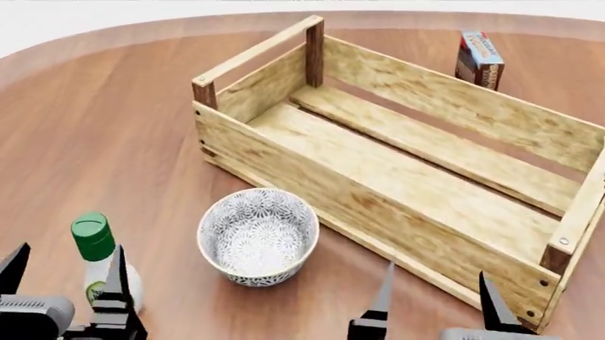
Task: Pick up the salad dressing and put it in the tray.
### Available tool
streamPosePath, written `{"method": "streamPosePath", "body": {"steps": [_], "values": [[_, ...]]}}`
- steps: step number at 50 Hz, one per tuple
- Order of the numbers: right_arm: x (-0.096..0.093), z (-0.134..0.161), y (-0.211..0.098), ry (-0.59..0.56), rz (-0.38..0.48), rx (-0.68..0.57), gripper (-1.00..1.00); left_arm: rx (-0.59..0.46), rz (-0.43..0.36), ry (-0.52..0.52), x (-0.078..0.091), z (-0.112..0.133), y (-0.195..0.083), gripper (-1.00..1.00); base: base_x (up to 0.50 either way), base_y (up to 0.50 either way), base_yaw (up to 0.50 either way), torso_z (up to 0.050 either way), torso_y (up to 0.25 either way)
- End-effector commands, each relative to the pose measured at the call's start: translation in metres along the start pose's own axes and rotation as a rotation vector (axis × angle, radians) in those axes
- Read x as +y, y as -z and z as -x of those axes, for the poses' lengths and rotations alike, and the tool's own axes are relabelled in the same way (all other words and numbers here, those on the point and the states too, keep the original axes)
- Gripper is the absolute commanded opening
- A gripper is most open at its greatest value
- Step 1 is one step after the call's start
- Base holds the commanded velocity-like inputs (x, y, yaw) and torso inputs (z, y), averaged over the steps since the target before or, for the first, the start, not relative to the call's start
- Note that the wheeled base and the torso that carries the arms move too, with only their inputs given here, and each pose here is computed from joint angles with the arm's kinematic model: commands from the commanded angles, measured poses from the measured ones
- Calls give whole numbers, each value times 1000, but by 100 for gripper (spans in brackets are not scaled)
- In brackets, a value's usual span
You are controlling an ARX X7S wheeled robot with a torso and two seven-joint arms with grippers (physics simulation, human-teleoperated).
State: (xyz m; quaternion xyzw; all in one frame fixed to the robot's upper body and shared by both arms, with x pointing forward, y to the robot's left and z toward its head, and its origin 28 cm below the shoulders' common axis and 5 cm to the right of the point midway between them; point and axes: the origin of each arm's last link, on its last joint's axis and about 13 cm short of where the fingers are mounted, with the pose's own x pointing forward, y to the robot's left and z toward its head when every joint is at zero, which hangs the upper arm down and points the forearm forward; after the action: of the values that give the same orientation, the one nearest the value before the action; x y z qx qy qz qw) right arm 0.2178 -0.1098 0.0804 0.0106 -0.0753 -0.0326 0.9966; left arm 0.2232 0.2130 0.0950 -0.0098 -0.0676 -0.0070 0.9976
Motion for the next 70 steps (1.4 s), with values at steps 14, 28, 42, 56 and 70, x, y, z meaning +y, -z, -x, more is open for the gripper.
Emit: {"method": "streamPosePath", "body": {"steps": [14,28,42,56,70], "values": [[-9,-4,-66,13,-7,-126,100,-128,19,-13,10,-1,-66,100,500,0,0,0,0],[-11,-10,-65,63,23,-108,100,-127,16,-17,11,-2,-64,100,461,0,0,0,1],[-12,-4,-63,54,-3,-163,100,-128,17,-23,11,-2,-63,100,0,0,214,0,0],[-12,-3,-63,40,-6,-178,100,-129,21,-28,12,-2,-62,100,0,0,500,0,0],[-12,-2,-63,33,1,-184,100,-129,22,-27,12,-1,-62,100,0,0,500,0,0]]}}
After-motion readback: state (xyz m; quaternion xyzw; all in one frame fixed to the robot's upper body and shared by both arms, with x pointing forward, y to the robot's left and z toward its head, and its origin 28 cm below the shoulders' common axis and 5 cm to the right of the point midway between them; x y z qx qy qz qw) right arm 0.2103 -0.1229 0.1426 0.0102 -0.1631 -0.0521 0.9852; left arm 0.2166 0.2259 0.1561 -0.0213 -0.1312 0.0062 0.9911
